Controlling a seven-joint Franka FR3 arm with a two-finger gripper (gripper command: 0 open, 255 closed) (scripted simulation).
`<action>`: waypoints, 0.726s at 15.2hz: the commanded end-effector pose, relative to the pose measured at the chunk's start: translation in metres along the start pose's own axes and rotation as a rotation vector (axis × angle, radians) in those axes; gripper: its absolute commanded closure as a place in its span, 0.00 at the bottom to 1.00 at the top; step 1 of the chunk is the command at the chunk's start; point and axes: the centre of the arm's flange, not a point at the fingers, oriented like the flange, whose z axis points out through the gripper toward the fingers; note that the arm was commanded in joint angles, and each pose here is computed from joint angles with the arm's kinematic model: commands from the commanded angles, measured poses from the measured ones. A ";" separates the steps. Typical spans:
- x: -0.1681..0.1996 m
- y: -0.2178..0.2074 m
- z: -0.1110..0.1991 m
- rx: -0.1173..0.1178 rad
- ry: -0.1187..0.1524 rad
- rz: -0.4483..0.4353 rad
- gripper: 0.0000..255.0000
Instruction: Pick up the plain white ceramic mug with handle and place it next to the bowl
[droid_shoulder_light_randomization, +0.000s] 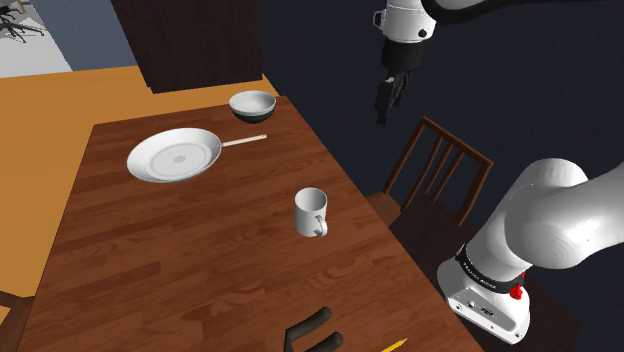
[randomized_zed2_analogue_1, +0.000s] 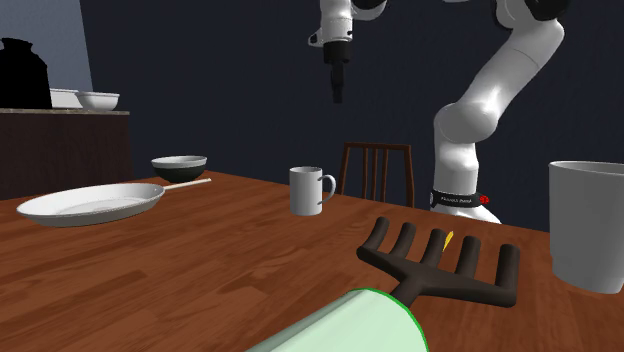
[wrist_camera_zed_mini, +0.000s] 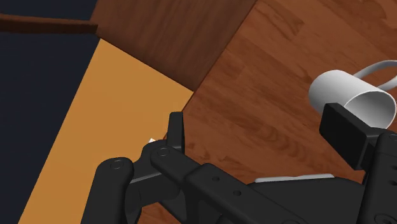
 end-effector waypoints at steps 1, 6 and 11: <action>0.011 -0.016 0.017 0.008 0.001 -0.031 0.00; 0.042 -0.055 0.057 0.026 -0.001 -0.106 0.00; 0.070 -0.097 0.096 0.045 -0.002 -0.182 0.00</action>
